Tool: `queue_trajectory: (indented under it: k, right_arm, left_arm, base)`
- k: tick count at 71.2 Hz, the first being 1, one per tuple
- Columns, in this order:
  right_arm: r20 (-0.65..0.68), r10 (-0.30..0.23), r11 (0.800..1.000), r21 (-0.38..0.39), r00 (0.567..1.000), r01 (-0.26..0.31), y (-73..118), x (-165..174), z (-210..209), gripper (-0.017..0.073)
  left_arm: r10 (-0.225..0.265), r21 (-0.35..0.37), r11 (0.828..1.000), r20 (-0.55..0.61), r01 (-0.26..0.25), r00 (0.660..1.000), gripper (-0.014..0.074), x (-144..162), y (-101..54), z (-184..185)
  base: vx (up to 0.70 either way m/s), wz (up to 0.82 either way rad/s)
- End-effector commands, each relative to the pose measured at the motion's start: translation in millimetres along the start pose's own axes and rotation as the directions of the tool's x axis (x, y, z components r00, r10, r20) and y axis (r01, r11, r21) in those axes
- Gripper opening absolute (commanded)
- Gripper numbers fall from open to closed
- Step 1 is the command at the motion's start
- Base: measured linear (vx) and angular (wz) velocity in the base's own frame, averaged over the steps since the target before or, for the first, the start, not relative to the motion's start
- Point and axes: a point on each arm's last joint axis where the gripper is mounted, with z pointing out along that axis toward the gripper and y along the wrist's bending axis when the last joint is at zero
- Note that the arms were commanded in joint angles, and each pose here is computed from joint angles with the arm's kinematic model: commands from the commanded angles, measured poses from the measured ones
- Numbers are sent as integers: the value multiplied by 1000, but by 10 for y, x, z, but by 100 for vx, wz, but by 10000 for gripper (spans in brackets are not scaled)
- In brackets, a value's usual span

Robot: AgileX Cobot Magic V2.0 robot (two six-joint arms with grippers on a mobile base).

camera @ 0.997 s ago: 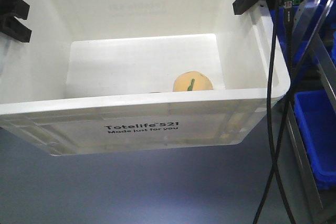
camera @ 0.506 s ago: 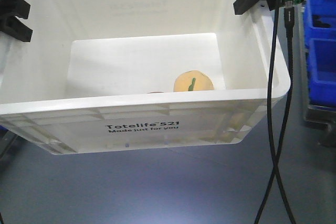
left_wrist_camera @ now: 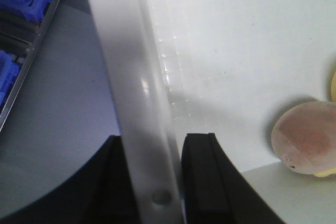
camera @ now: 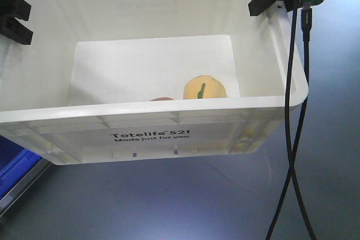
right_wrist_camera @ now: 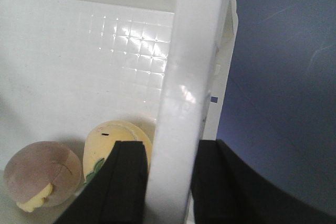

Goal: Place moving items into box and shelve
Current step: 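Keep gripping the tote walls as the base drives along the blue shelving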

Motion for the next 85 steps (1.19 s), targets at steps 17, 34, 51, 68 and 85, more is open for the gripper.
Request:
queue_trajectory:
  k: [17, 34, 51, 68, 85]
  right_arm:
    - [129, -15, 996, -82, 992, 25, 144, -16, -388, -12]
    - [129, -15, 996, -82, 992, 25, 144, -16, -388, -12]
    - [129, -15, 996, -82, 992, 25, 144, -16, -388, -12]
    - [129, -15, 996, -82, 992, 25, 144, -16, -388, -12]
    - [129, -15, 996, -82, 992, 25, 144, -16, -388, -12]
  left_arm:
    - [8, 81, 996, 167, -22, 986, -17, -84, -144, -267]
    - [8, 81, 996, 167, -22, 986, -17, -84, -144, -267]
    - [8, 81, 996, 167, -22, 986, -17, -84, -144, -267]
    - [8, 81, 996, 167, -22, 986, -17, -84, -144, -267]
    - [8, 81, 996, 167, -22, 986, -17, -84, -144, -267]
  base:
    - [5, 39]
    - [0, 39]
    - [-2, 48]
    - [-2, 44]
    - [0, 38]
